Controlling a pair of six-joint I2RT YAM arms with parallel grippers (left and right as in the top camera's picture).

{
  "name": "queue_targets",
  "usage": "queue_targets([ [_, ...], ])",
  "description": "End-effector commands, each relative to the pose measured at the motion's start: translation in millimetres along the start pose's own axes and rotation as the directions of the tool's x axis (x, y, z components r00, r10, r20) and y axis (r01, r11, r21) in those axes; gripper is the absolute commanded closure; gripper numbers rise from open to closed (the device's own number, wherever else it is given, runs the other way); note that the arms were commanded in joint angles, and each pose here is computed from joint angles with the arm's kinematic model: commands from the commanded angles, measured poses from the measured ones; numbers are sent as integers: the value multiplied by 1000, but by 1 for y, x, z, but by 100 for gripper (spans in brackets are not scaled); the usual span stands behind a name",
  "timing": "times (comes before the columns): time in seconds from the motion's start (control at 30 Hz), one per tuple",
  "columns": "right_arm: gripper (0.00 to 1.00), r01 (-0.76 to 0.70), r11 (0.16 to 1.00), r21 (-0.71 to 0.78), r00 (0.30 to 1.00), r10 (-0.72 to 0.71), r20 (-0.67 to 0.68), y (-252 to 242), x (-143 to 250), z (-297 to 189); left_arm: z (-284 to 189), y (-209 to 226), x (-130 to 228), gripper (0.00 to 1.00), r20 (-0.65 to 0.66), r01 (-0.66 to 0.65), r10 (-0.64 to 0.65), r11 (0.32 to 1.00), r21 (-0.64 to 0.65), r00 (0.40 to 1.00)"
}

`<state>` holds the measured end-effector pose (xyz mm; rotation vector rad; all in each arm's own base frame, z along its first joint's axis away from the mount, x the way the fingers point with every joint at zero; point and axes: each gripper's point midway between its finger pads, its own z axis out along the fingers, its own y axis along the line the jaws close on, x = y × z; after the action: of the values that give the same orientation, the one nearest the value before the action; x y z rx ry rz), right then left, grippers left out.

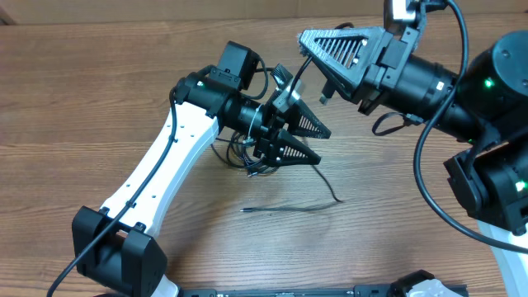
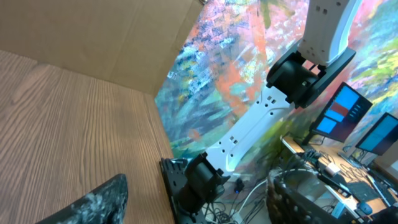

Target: Untangle cables

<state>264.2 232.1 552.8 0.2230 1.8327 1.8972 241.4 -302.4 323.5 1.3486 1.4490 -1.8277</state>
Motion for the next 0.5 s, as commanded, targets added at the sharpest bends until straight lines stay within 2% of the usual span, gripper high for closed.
queue_targets([
  [0.0,96,-46,999,-20,998,45,-36,7,7,-4,0,-11,-11,35,22,5,-6,999,32,1000],
  [0.13,96,-56,998,-18,998,55,-24,7,5,-3,0,-11,-11,48,21,47,-48,998,33,999],
  [0.47,96,-38,999,14,992,36,123,-2,-32,-16,0,-11,-11,52,18,144,-145,989,33,989],
])
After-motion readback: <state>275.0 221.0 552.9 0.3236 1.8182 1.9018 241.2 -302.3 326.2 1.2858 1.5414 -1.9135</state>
